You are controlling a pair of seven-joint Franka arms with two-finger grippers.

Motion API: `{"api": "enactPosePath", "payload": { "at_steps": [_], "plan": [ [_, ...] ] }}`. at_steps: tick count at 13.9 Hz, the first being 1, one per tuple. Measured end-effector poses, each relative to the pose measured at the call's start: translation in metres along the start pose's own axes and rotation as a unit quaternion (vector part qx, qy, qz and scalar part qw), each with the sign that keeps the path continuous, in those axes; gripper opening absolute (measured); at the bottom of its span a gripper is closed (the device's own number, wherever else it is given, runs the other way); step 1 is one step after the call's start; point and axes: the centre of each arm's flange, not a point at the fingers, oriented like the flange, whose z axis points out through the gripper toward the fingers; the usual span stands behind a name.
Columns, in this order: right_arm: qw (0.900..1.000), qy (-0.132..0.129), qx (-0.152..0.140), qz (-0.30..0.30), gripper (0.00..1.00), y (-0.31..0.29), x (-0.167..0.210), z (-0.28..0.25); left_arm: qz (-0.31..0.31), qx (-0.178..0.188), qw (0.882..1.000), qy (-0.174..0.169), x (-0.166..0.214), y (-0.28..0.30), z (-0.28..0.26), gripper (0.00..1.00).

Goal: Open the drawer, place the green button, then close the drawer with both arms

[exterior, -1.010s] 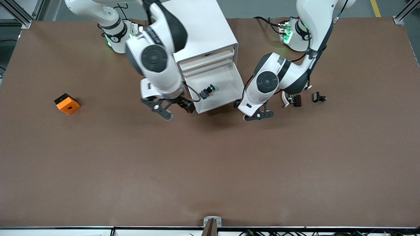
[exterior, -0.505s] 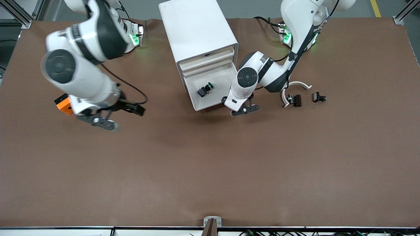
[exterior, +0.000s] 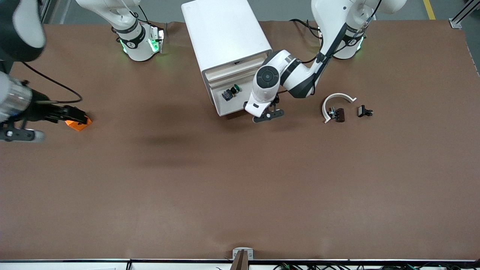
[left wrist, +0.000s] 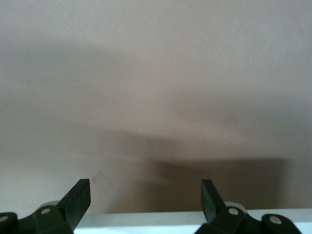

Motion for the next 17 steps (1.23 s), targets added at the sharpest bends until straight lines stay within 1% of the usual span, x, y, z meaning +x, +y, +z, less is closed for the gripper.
{"api": "enactPosePath", "payload": {
  "at_steps": [2,4,6,8,11,13,15,16,17],
  "plan": [
    [1.0,0.003,-0.002,-0.024,1.0,0.039,-0.005,-0.008,0.0,0.002,1.0,-0.006,-0.016,0.007,0.003,1.0],
    [0.999,-0.001,-0.01,-0.038,1.0,0.064,-0.009,-0.01,0.0,0.007,1.0,-0.015,-0.032,0.012,0.005,1.0],
    [0.999,-0.012,-0.012,-0.037,1.0,0.072,-0.012,-0.008,0.001,0.009,1.0,-0.026,-0.048,0.018,0.007,1.0],
    [0.999,-0.015,-0.012,-0.038,1.0,0.071,-0.013,-0.008,0.004,0.006,0.999,-0.036,-0.062,0.023,0.008,1.0],
    [0.999,-0.018,-0.012,-0.039,1.0,0.071,-0.013,-0.007,-0.007,0.005,0.999,-0.046,-0.073,0.027,0.009,1.0],
    [0.999,-0.018,-0.012,-0.039,1.0,0.071,-0.014,-0.007,-0.017,0.003,0.999,-0.047,-0.073,0.028,0.008,1.0],
    [0.999,-0.018,-0.012,-0.038,1.0,0.071,-0.014,-0.007,-0.031,-0.004,0.998,-0.046,-0.064,0.029,0.0,1.0],
    [0.999,-0.018,-0.012,-0.038,1.0,0.071,-0.014,-0.007,-0.042,-0.008,0.998,-0.046,-0.049,0.028,-0.012,1.0],
    [0.999,-0.018,-0.013,-0.038,1.0,0.072,-0.014,-0.007,-0.059,-0.012,0.997,-0.049,-0.025,0.024,-0.03,1.0]
  ]
}}
